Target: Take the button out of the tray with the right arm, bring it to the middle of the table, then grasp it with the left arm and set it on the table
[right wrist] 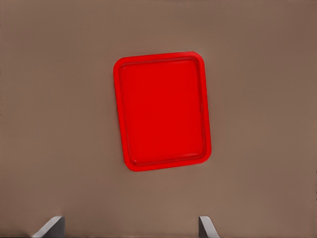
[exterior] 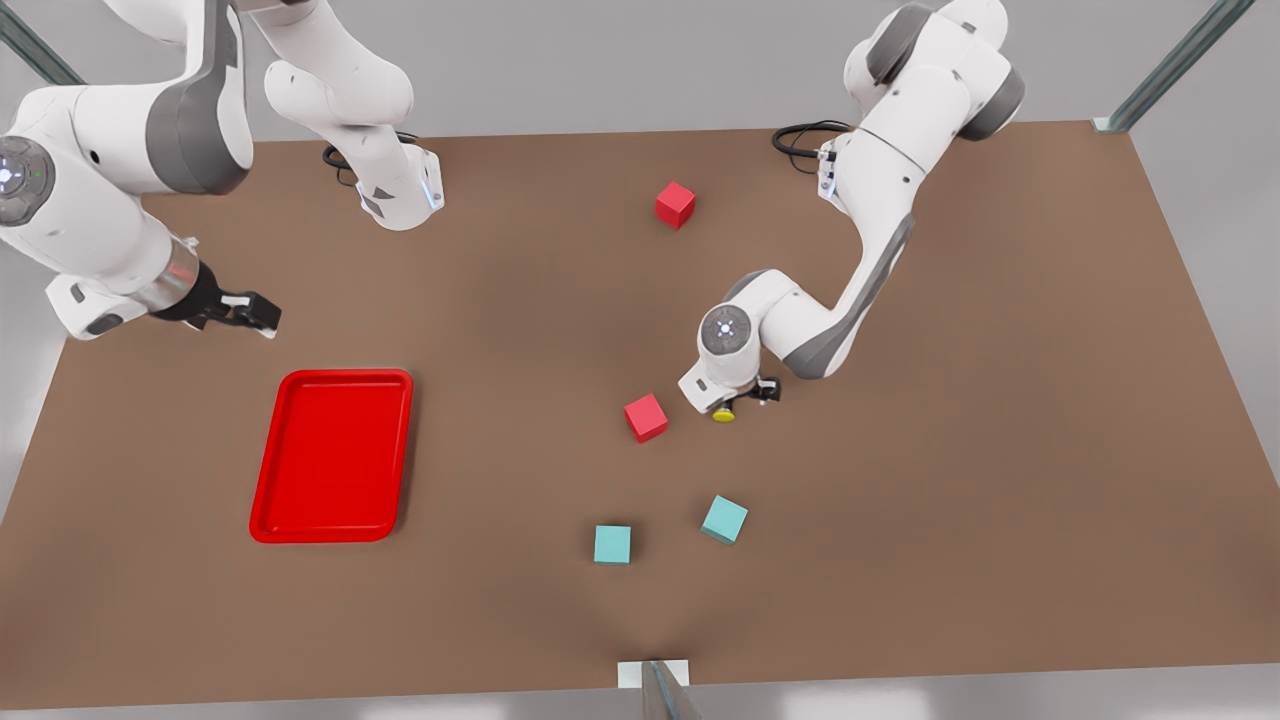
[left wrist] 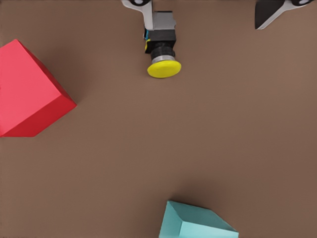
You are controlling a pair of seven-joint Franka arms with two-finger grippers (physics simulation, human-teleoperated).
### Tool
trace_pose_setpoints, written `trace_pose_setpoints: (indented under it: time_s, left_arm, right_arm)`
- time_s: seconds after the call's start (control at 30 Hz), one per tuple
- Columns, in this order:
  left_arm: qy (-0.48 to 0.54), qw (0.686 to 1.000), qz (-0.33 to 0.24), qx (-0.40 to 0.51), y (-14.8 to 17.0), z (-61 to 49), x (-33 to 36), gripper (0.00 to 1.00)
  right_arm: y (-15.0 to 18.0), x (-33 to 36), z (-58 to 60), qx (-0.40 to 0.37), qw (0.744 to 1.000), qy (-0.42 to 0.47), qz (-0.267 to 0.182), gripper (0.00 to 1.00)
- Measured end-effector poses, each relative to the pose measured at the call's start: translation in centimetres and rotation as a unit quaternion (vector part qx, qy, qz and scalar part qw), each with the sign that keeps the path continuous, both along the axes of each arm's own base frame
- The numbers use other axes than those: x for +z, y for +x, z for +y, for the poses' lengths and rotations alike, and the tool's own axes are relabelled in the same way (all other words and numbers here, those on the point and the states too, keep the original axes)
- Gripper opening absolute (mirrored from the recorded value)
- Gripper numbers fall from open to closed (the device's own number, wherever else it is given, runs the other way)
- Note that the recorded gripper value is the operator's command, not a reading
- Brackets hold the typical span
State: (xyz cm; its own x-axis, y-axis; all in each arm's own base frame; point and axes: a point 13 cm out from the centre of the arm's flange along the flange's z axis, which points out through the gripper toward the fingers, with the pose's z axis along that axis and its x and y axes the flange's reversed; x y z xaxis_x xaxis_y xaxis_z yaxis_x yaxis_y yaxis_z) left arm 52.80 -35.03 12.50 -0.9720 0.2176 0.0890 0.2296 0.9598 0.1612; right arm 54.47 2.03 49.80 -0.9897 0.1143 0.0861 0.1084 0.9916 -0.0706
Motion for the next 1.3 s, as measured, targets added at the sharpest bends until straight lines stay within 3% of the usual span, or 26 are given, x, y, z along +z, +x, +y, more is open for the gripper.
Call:
trace_pose_setpoints:
  time_s: [0.37,0.6,0.77,0.97,1.3]
  left_arm:
    - [-0.052,0.998,-0.01,0.019,-1.7,-1.1,-3.4,1.0]
    - [-0.031,0.999,-0.009,0.021,-4.2,-0.6,-6.0,1.0]
    - [-0.027,0.999,-0.018,0.044,-4.0,-0.3,-6.6,1.0]
    - [-0.029,0.997,-0.019,0.072,-3.3,-0.3,-8.4,1.0]
    - [-0.035,0.994,-0.031,0.103,-2.6,0.2,-8.7,0.99]
  right_arm:
    - [-1.3,0.0,-3.6,0.003,1.0,-0.003,0.026,1.0]
    - [-0.7,0.3,-3.3,0.019,0.999,0.003,0.025,1.0]
    - [1.1,-1.1,-1.7,0.042,0.999,0.004,0.015,1.0]
    - [1.8,0.2,-6.4,0.006,1.0,0.008,-0.009,1.0]
    - [4.4,-0.7,-3.3,0.043,0.998,0.012,-0.032,1.0]
